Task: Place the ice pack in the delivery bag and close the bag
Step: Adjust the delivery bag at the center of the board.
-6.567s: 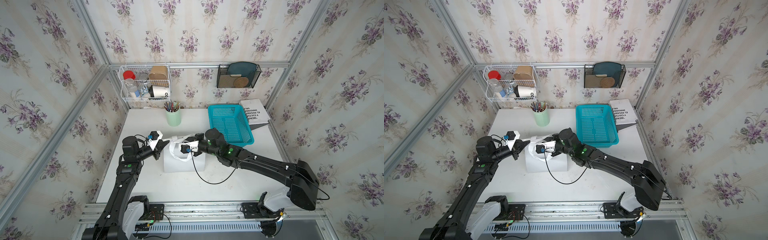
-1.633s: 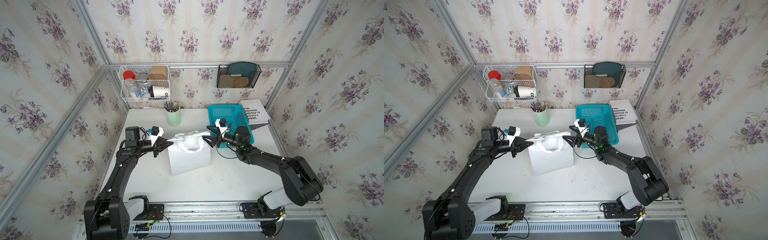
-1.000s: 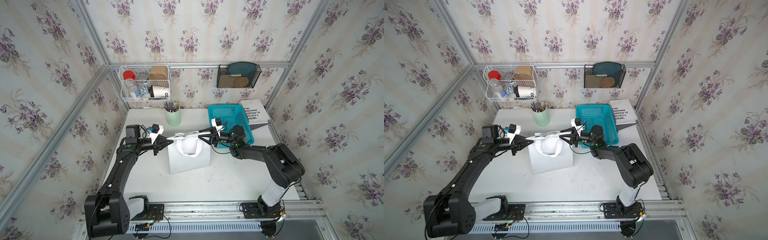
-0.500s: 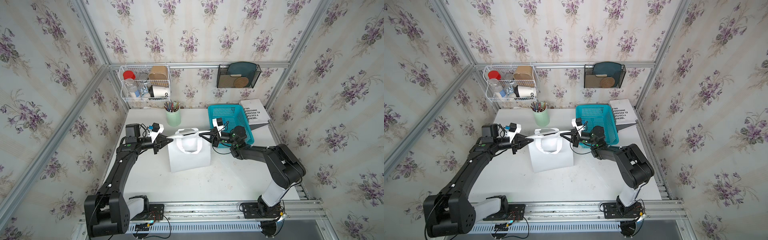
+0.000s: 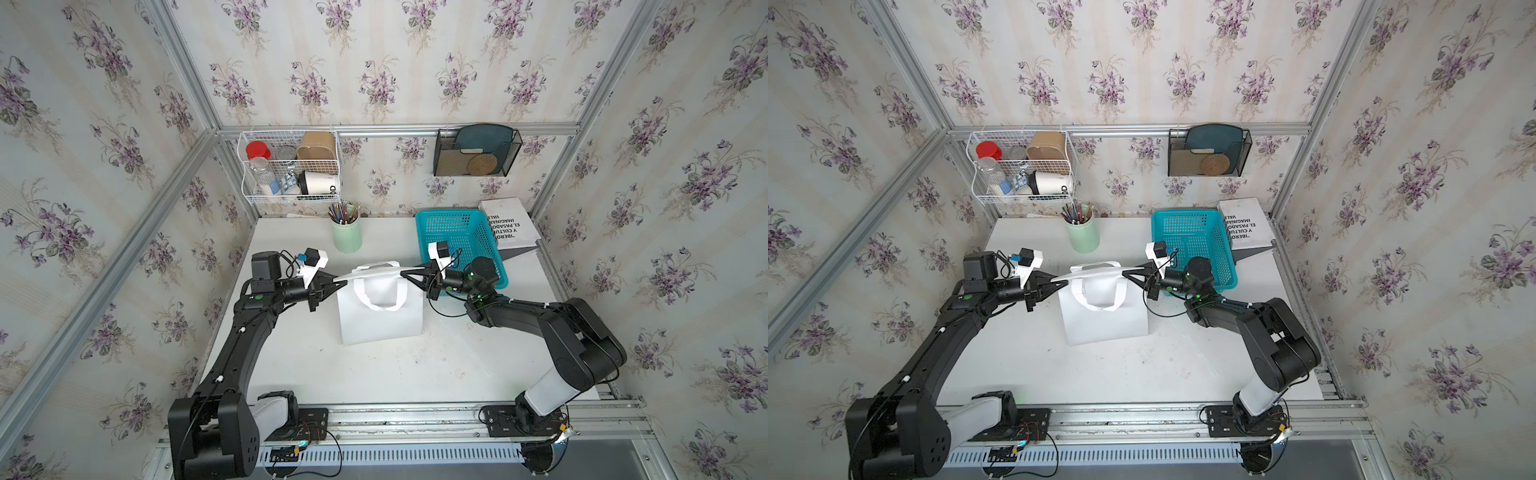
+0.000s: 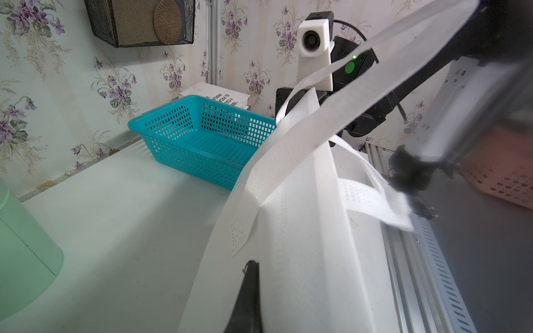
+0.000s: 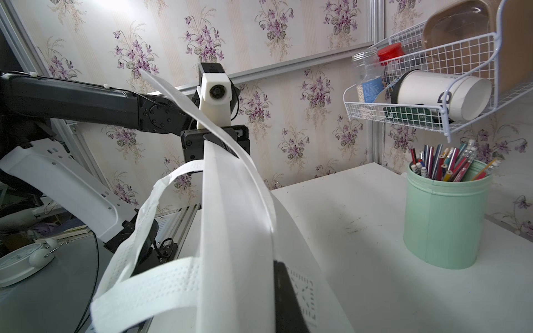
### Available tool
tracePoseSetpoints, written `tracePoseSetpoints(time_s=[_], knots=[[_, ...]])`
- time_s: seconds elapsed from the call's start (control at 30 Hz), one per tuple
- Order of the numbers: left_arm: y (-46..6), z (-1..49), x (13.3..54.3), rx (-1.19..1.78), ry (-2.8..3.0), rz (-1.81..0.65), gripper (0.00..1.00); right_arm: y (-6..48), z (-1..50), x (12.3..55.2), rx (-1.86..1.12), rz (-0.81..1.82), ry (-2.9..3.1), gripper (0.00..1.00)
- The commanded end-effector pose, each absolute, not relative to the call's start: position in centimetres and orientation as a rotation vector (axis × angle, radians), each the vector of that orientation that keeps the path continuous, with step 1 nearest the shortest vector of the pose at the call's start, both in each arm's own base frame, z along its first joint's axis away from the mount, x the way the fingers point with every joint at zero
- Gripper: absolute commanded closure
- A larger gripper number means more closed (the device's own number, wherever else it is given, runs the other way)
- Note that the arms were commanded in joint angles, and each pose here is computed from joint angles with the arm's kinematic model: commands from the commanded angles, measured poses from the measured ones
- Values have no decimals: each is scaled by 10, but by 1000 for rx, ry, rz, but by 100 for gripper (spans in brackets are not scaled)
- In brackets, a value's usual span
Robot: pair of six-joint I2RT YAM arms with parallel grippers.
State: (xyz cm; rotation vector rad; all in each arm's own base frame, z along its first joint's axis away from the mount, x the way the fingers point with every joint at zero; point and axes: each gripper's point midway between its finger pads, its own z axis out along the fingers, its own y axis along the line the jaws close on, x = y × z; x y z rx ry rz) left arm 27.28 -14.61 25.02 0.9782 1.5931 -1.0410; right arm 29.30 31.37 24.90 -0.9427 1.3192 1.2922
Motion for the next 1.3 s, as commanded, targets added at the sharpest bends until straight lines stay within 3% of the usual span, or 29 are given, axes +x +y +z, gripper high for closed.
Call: tracePoseSetpoints(time_s=[0.0,0.2,0.47,0.67,0.77,0.9,1.07,1.27], knots=[[-141,254,277,964,1582,-1012,86,306,265,317,-851,1129,1295,100],[-142,267,268,1013,1525,-969,62,314,263,306,-934,1118,1274,100],[-109,282,276,1005,1612,-476,57,316,258,303,-991,1087,1267,100],[-73,350,287,744,1574,-211,41,315,257,301,-1014,1070,1255,100],[-76,387,290,666,1557,-300,32,315,255,299,-1048,1046,1246,100],[-106,401,298,717,1581,-636,31,314,252,294,-1098,1012,1232,100],[-136,388,319,837,1665,-736,32,314,247,284,-1197,967,1175,100],[-175,337,330,1040,1795,-789,31,318,247,280,-1284,943,1125,100]])
